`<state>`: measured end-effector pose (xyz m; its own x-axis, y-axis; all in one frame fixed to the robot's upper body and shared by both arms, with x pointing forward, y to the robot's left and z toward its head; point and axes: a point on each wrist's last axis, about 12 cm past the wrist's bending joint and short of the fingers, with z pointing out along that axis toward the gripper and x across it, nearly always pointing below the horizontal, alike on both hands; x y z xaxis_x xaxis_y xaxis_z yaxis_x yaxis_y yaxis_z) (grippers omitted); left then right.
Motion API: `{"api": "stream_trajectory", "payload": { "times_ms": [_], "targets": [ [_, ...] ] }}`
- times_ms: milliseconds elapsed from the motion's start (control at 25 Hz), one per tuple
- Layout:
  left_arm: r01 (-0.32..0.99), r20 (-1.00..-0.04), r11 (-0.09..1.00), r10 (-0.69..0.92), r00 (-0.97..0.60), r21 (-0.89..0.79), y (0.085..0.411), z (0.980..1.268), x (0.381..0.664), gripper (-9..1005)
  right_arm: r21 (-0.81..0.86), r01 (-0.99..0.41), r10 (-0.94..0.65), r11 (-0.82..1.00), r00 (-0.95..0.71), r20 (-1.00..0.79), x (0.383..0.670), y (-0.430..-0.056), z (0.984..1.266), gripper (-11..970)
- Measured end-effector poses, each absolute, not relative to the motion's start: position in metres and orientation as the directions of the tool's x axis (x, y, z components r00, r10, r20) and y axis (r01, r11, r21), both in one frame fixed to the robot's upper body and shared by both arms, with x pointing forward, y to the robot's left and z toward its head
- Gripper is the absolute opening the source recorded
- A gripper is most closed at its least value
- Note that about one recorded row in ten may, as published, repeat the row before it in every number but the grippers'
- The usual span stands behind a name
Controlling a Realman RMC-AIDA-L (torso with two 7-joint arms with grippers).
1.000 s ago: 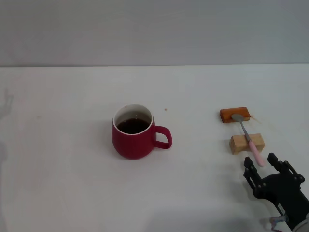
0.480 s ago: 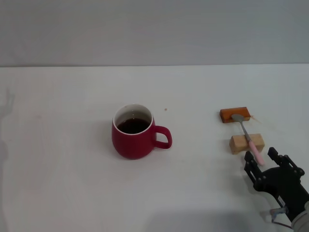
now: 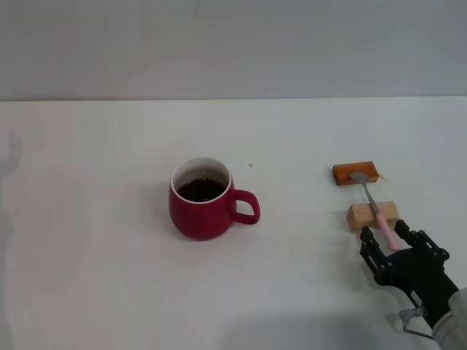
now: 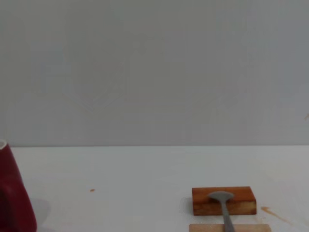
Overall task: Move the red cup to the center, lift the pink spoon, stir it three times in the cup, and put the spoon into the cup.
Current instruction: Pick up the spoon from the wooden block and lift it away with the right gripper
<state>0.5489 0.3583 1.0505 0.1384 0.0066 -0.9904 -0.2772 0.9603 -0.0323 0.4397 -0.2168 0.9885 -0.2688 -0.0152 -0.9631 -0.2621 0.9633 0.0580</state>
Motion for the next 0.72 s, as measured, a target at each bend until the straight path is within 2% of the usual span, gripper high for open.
{"api": "stream_trajectory", "payload": {
  "times_ms": [600,720],
  "targets": [
    [-0.274,-0.99,0.961,0.006,0.143,-0.034,0.3573,1.052,0.5513,844,0.056,-0.239,-0.007,0.969,-0.256,-0.967,0.4414,-0.2207,0.9902,496],
    [-0.276,-0.99,0.961,0.007,0.142,-0.033,0.3581,1.0518,0.5507,844,0.058,-0.239,-0.005,0.969,-0.256,-0.967,0.4415,-0.2202,0.9903,341]
  ]
}}
